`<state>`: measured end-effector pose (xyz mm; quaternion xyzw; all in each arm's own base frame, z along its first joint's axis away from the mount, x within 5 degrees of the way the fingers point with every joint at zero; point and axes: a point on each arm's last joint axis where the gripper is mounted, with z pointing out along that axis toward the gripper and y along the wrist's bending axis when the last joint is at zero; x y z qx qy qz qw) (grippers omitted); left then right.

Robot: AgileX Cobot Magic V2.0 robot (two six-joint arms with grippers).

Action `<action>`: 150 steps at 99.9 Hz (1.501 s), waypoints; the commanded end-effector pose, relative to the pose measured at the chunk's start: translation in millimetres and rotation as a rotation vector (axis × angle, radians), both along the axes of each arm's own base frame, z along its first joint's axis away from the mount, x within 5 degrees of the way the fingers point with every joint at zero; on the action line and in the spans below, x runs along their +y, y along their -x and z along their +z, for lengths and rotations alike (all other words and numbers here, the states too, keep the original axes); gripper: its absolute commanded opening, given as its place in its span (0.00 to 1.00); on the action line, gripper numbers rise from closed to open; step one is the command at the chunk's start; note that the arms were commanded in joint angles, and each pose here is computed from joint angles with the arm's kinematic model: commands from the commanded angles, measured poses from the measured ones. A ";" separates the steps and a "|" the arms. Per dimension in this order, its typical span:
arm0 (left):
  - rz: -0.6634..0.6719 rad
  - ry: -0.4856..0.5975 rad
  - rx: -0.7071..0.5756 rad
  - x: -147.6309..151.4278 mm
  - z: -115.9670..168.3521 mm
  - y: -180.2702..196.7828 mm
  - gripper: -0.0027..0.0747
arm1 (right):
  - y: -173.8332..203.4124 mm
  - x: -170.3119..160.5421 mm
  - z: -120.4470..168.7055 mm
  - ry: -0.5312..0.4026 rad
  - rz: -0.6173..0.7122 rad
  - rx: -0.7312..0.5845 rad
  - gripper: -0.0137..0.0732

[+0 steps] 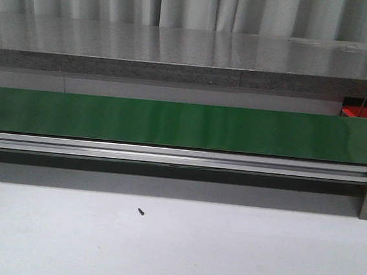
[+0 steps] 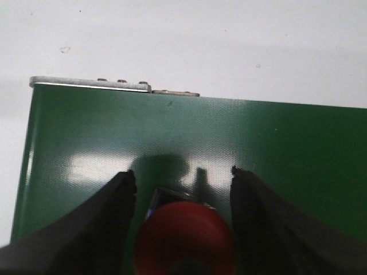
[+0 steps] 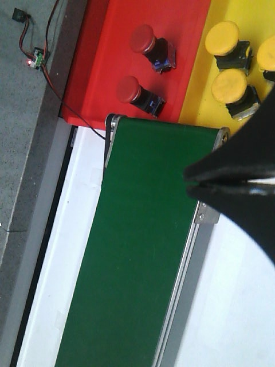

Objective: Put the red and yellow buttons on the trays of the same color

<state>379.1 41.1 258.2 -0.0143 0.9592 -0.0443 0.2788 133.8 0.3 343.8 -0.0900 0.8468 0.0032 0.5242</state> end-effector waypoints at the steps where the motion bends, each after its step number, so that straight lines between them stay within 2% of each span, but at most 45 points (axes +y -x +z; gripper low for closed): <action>1: 0.013 0.000 -0.129 -2.4 31.0 0.7 0.58 | -1.1 -1.3 13.3 0.002 -0.019 -0.086 0.05; 27: 0.024 0.020 -0.169 -3.3 39.8 -1.2 0.67 | -1.1 -1.3 13.3 0.002 -0.019 -0.086 0.05; 66: 0.040 0.026 -0.280 0.3 72.9 -7.9 0.67 | -1.1 -1.3 13.3 0.002 -0.019 -0.086 0.05; 82: 0.118 0.001 -0.356 27.0 82.7 -8.9 0.67 | -1.1 -1.3 13.3 0.002 -0.019 -0.086 0.05; 111: 0.336 -0.070 -0.487 101.3 84.8 -3.5 0.67 | -1.1 -1.3 13.3 0.002 -0.019 -0.086 0.05; 134: 0.418 -0.089 -0.444 141.4 59.6 -9.6 0.67 | -1.1 -1.3 13.3 0.002 -0.019 -0.086 0.05; 150: 0.428 -0.093 -0.402 156.3 37.1 -24.1 0.67 | -1.1 -1.3 13.3 0.002 -0.019 -0.086 0.05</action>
